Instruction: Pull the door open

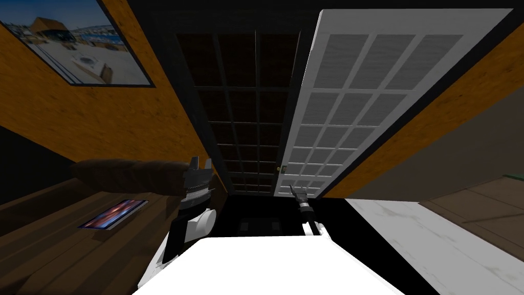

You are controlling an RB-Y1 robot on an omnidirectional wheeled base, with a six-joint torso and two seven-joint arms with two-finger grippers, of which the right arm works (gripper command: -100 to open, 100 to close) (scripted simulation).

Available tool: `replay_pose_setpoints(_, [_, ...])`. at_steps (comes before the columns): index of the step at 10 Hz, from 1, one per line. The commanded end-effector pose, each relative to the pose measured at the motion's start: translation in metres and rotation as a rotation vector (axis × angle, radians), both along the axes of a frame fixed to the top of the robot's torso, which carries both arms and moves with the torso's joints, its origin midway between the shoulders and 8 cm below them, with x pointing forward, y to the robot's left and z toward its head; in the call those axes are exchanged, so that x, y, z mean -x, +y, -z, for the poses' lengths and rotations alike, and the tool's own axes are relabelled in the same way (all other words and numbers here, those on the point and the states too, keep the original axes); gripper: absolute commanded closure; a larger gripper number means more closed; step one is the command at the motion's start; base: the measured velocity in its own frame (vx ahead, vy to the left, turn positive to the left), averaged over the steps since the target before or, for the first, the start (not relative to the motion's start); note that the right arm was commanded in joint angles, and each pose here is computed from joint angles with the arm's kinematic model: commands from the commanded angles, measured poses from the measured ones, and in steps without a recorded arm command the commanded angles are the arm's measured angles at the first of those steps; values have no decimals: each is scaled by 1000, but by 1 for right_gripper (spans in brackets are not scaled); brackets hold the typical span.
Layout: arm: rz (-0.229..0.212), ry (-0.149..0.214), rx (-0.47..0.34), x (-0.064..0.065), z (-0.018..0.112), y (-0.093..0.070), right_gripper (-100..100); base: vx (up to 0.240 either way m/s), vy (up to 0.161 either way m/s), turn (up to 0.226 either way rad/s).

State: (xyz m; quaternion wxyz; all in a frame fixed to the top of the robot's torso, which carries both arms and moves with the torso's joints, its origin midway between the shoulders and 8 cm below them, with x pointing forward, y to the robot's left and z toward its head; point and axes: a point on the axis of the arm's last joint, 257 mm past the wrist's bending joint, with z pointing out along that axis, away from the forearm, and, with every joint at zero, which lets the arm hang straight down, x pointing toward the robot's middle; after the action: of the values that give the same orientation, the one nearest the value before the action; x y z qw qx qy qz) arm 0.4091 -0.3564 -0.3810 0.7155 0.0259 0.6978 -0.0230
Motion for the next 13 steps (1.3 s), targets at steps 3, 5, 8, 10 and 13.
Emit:
replay_pose_setpoints(3, [-9,21,4,0,14,17,-100,123,5,34])
replay_pose_setpoints(5, [-10,22,2,0,15,18,-100,93,1,15])
replay_pose_setpoints(8, [36,68,37,23,28,-17,-100,-136,-8,-52])
replay_pose_setpoints(10, [73,100,57,41,37,-42,-100,-164,-39,-39])
replay_pose_setpoints(13, [115,134,75,61,45,-67,-100,-150,-24,-30])
